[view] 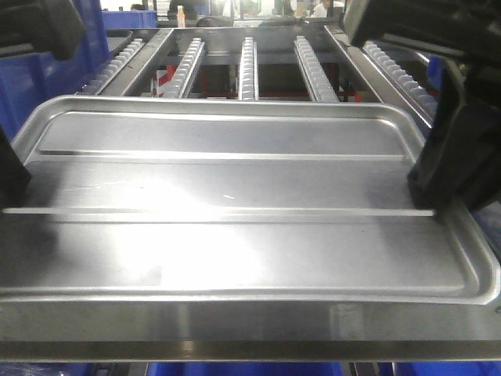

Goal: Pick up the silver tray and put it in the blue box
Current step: 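Lift the silver tray off the rack with both grippers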

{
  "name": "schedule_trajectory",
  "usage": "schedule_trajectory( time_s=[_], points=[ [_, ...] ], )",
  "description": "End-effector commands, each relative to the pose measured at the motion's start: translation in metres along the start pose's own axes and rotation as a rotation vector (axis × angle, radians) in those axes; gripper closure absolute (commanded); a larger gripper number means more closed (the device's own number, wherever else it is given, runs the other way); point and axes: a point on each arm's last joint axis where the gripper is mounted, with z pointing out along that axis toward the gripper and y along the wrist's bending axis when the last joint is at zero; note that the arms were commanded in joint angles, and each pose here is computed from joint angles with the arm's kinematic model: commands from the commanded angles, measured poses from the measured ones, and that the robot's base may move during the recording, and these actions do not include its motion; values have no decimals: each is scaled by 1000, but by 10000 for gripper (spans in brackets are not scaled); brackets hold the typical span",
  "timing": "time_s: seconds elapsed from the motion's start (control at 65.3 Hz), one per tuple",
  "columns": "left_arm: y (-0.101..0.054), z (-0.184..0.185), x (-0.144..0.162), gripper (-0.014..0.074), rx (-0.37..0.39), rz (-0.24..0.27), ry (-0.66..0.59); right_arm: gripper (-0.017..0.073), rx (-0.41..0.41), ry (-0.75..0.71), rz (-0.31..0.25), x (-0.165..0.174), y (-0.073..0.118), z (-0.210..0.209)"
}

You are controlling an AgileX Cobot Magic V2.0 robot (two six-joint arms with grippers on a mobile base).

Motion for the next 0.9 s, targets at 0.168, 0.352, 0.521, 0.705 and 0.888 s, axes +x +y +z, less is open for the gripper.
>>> schedule_trajectory(
  time_s=[0.168,0.352,0.521,0.705,0.888],
  points=[
    [6,-10,-6,608,-37,10,-52,510,33,-69,-31,-8,-5,-11],
    [6,-10,-6,608,-37,10,-52,510,36,-67,-31,-8,-5,-10],
    [6,-10,-6,608,-37,10,-52,510,36,-67,-37,-8,-5,-10],
    [7,-10,-8,608,-45,0,-54,510,45,-62,-56,-8,-6,-10],
    [12,-8,-11,608,-60,-42,-45,510,50,-66,-73,-8,-6,-10]
  ],
)
